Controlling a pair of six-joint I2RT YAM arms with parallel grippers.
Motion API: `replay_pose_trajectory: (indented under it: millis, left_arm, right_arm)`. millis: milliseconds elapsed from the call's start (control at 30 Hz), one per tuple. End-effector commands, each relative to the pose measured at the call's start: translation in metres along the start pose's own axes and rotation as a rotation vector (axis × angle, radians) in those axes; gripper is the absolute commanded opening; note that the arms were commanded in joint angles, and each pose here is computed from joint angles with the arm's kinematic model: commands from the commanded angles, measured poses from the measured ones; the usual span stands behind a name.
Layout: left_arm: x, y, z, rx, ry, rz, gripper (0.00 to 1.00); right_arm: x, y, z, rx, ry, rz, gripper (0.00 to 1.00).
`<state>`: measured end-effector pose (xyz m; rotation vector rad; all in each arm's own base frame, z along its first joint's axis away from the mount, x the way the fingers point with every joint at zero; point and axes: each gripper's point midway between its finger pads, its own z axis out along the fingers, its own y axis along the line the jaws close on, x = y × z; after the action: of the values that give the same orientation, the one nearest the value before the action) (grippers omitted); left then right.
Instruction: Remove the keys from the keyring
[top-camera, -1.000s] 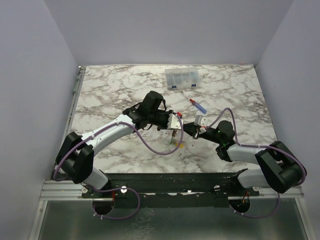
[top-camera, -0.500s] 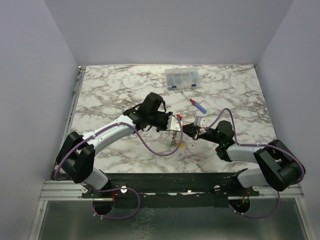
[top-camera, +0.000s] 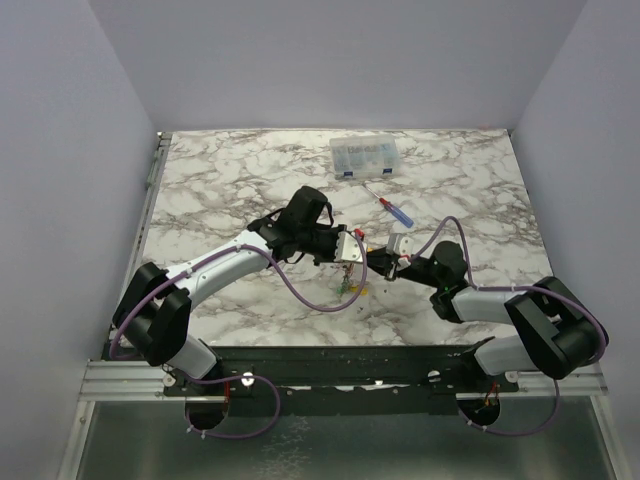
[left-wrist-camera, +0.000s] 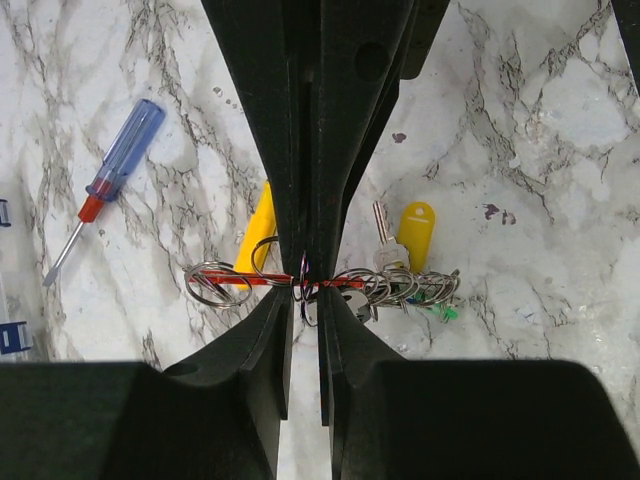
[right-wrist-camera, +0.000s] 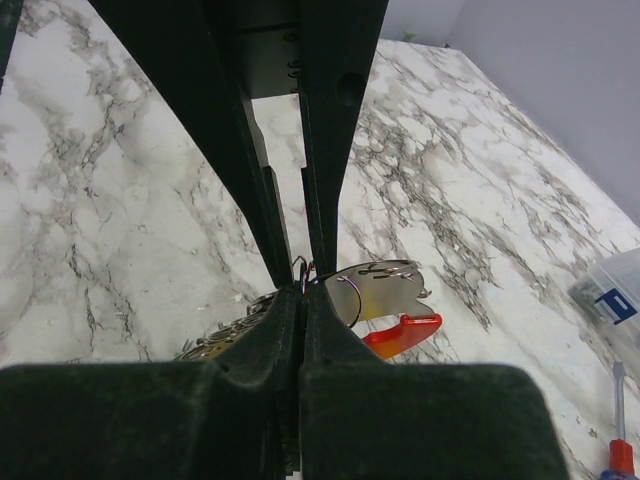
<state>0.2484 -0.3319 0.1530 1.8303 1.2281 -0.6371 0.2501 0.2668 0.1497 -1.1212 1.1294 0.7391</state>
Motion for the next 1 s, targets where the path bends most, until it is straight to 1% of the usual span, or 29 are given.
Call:
replay_pose_trajectory:
  millis: [0, 100, 133, 167, 200, 233, 267, 300, 333, 367, 433, 533, 600, 633, 900, 967]
  left_arm:
    - [-0.018, -0.001, 0.004, 0.027, -0.064, 0.013, 0.18]
    - [-0.018, 0.0, 0.004, 0.024, -0.061, 0.007, 0.02]
    - [-0.017, 0.0, 0.004, 0.02, -0.055, 0.006, 0.0]
    - [-0.015, 0.001, 0.003, 0.013, -0.048, 0.009, 0.0]
    - [-0.014, 0.001, 0.002, 0.007, -0.04, 0.017, 0.0]
    - [-0.013, 0.002, 0.001, -0.001, -0.032, 0.027, 0.0]
    - [-0.012, 0.004, 0.0, -0.011, -0.022, 0.037, 0.0]
    - [-0.012, 0.006, -0.001, -0.024, -0.01, 0.044, 0.0]
    - [-0.013, 0.008, -0.001, -0.038, 0.004, 0.052, 0.0]
    - [-0.013, 0.01, -0.001, -0.053, 0.022, 0.063, 0.0]
    - [-0.013, 0.01, 0.0, -0.068, 0.062, 0.092, 0.0]
    - [-0.009, 0.01, 0.001, -0.094, 0.144, 0.144, 0.0]
    - [-0.009, 0.009, 0.003, -0.102, 0.173, 0.154, 0.0]
    - [-0.01, 0.009, 0.003, -0.106, 0.18, 0.155, 0.0]
    - [-0.002, 0.008, -0.001, -0.106, 0.225, 0.228, 0.0]
    - [-0.002, 0.008, -0.002, -0.104, 0.226, 0.246, 0.0]
  right_arm:
    - [-0.01, -0.002, 0.004, -0.017, -0.04, -0.041, 0.01]
    - [-0.01, -0.001, 0.004, -0.018, -0.039, -0.04, 0.01]
    - [-0.01, -0.001, 0.004, -0.021, -0.037, -0.04, 0.01]
    - [-0.009, 0.0, 0.004, -0.026, -0.032, -0.039, 0.01]
    - [-0.007, 0.002, 0.003, -0.031, -0.023, -0.039, 0.05]
    - [-0.007, 0.002, 0.003, -0.039, -0.014, -0.038, 0.13]
    - [-0.005, 0.003, 0.002, -0.048, 0.004, -0.038, 0.27]
    - [-0.005, 0.003, 0.002, -0.056, 0.022, -0.033, 0.35]
    - [-0.002, 0.003, 0.002, -0.062, 0.052, -0.017, 0.41]
    - [-0.002, 0.0, 0.003, -0.064, 0.075, -0.014, 0.45]
    - [-0.004, -0.005, 0.003, -0.061, 0.12, 0.001, 0.46]
    - [-0.002, -0.006, -0.001, -0.062, 0.165, 0.014, 0.38]
    - [0.001, -0.003, -0.003, -0.071, 0.193, 0.024, 0.32]
    - [0.003, -0.002, -0.004, -0.073, 0.203, 0.027, 0.32]
    - [0.015, 0.0, -0.011, -0.065, 0.252, 0.024, 0.32]
    - [0.015, -0.001, -0.011, -0.062, 0.252, 0.02, 0.34]
